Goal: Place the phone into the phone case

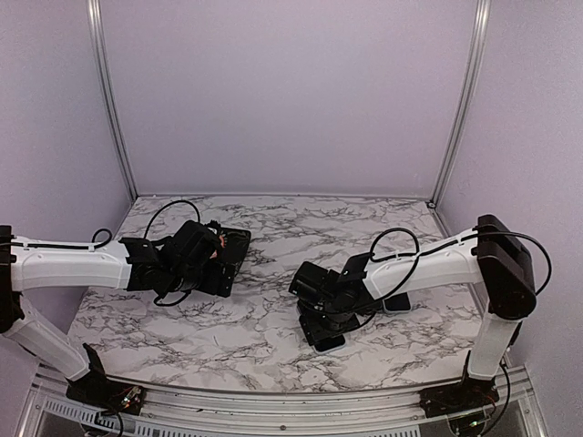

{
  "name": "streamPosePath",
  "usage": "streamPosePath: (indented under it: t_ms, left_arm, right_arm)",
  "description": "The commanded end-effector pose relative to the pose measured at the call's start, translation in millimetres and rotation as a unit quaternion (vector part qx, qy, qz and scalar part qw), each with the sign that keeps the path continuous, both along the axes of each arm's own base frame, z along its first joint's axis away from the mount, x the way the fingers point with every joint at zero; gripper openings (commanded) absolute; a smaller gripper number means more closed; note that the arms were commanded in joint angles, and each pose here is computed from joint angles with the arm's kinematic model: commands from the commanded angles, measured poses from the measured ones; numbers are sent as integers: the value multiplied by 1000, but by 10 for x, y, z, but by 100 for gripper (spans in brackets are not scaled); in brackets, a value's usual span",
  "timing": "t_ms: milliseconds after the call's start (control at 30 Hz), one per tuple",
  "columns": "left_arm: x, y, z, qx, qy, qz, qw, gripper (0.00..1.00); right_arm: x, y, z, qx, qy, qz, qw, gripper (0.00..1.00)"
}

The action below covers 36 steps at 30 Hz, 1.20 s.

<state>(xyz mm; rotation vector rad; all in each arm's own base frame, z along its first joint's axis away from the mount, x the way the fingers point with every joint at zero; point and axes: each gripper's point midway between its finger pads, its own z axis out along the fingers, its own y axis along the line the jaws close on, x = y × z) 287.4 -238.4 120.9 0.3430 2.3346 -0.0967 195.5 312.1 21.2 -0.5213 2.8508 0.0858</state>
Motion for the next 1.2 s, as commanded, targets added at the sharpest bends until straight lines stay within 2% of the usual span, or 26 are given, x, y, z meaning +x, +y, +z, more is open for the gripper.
streamPosePath:
  t_ms: [0,100,300,433,500,600,733,800,1033,1167]
  left_arm:
    - [41,-13,55,1,-6,-1,1000,99]
    - [39,-19,51,0,-5,-2,1000,99]
    - [51,-75,67,-10,-1,-4,1000,99]
    - [50,-266,113,-51,4,-29,998,99]
    - [39,-443,173,-95,8,-54,994,99]
    - [4,-791,354,-212,8,-105,972,99]
    - [-97,-1090,488,-364,32,-141,920,99]
    - [-88,-1176,542,-387,37,-148,909,99]
    - [-9,-1303,682,-419,25,-155,895,99]
    - [65,-1365,768,-431,15,-152,889,91]
  right_arm:
    - [-42,-45,-86,-22,14,9,1000,59]
    - [-7,19,-31,-9,6,14,1000,50]
    - [65,174,151,41,-21,21,999,42]
    - [179,285,355,82,-61,21,995,37]
    - [248,333,460,102,-86,21,991,35]
    - [342,363,546,118,-118,15,986,34]
    - [473,445,748,142,-159,9,977,33]
    - [541,506,943,163,-185,7,969,32]
    - [608,729,1478,226,-256,28,940,32]
    - [594,860,1580,226,-268,45,935,32]
